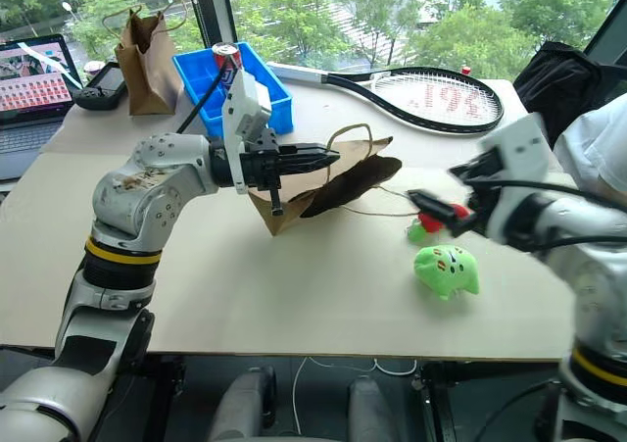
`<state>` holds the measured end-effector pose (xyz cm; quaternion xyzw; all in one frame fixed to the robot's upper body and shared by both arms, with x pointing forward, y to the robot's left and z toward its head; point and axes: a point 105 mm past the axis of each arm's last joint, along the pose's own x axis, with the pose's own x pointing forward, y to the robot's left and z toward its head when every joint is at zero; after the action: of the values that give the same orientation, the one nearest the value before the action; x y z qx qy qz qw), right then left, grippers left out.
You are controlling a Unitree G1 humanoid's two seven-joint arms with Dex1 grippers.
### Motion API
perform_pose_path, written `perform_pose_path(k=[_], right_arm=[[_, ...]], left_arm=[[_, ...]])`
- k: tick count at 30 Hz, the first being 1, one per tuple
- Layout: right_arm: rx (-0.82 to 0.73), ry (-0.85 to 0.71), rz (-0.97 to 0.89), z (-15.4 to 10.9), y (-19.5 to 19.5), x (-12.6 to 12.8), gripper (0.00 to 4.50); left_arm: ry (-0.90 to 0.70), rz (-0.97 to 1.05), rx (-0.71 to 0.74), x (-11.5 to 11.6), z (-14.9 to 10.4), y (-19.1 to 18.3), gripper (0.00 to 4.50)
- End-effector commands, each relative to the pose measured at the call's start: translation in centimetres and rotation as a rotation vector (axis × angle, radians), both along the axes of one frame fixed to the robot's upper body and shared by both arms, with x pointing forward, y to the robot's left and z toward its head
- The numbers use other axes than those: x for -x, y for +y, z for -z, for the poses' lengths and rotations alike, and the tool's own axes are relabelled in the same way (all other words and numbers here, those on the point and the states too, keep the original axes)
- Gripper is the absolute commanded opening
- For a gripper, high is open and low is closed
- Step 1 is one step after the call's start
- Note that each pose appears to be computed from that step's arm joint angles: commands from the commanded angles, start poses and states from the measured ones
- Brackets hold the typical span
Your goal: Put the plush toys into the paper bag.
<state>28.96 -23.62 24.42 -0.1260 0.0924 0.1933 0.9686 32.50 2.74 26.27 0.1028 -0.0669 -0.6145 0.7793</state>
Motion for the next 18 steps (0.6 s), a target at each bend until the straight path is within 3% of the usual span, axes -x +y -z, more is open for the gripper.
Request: perform_pose_path(k=[1,6,12,16,18], right_arm=[[0.019,0.066,0.141,1.3,-4.1,1.1,4.41],[0.17,0.278,0.121,6.4,-5.4,3.3,4.41],[0.078,0.33,0.075,9.8,-3.7,2.9,4.41],[0.028,0.342,0.071,12.0,-2.6,1.7,4.41],[-0.052,0.325,0.084,12.7,-2.2,1.0,3.89]], left_arm=[[-0.032,0.054,0.058,1.2,-2.1,-0.9,0.0],[0.058,0.113,0.118,2.3,-2.2,-1.9,0.0],[0.288,0.038,0.13,1.6,0.2,-2.2,0.0],[0.347,0.033,0.074,2.0,2.0,-2.3,0.0],[0.352,0.038,0.054,2.2,2.5,-2.4,0.0]])
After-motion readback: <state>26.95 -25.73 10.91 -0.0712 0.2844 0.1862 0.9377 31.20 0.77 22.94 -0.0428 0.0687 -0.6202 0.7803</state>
